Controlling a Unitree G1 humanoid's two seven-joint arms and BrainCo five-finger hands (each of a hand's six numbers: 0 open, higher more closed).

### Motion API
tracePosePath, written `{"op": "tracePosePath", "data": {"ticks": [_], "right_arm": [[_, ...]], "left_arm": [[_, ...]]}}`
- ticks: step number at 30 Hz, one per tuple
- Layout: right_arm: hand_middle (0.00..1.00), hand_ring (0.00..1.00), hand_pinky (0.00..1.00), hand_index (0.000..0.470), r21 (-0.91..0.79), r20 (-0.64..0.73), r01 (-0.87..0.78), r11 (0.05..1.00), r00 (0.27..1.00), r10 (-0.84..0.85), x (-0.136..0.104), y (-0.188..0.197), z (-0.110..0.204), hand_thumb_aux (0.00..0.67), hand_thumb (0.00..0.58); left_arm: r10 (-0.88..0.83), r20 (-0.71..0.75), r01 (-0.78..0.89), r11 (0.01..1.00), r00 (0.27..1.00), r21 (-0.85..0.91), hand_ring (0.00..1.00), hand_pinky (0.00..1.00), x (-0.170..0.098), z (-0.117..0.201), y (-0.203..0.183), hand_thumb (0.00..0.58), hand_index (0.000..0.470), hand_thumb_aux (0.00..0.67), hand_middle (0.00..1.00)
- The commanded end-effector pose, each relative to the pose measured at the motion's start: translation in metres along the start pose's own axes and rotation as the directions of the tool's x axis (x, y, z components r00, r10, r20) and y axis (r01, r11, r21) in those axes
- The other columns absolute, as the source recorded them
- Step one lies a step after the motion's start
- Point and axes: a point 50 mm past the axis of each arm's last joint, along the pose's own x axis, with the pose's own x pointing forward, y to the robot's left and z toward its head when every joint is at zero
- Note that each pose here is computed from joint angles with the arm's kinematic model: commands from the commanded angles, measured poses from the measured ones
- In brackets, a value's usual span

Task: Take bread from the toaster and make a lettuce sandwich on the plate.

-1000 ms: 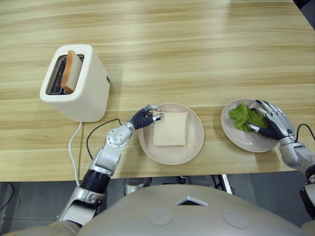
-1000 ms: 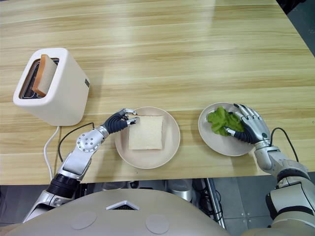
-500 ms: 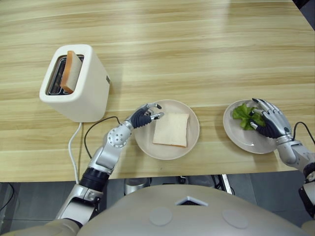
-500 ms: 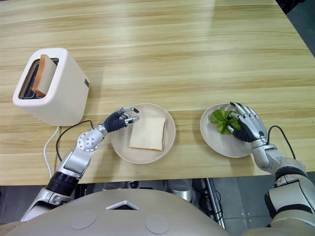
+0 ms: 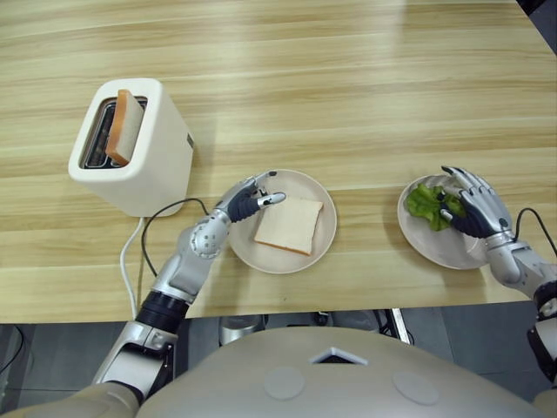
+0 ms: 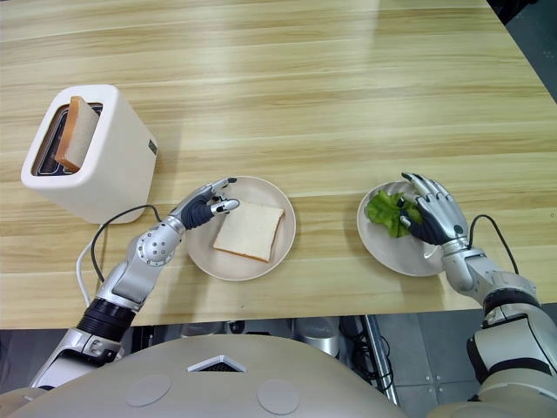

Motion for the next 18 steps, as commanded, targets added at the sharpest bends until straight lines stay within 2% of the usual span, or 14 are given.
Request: {"op": "tracePosePath", "data": {"ticks": [1,9,18], "right_arm": [[1.00,1.00,1.00,0.460,0.040,0.087,0.094,0.995,0.991,-0.097,0.016,-0.020,0.009,0.670,0.580],[1.00,1.00,1.00,0.460,0.056,0.264,0.196,0.979,0.943,-0.204,0.041,-0.051,0.033,0.670,0.580],[1.00,1.00,1.00,0.460,0.111,0.463,0.244,0.963,0.845,-0.268,0.077,-0.070,0.085,0.670,0.580]], "left_arm": [[0.010,-0.002,-0.010,0.998,1.000,0.054,0.00,0.00,-0.001,0.000,0.006,0.000,0.000,0.000,0.00],[0.093,0.084,-0.096,0.995,0.992,0.027,0.00,0.00,0.005,0.020,0.018,0.000,0.000,0.000,0.00],[0.134,0.176,-0.138,0.990,0.975,0.007,0.00,0.00,0.013,0.041,0.027,0.000,0.000,0.000,0.00]]}}
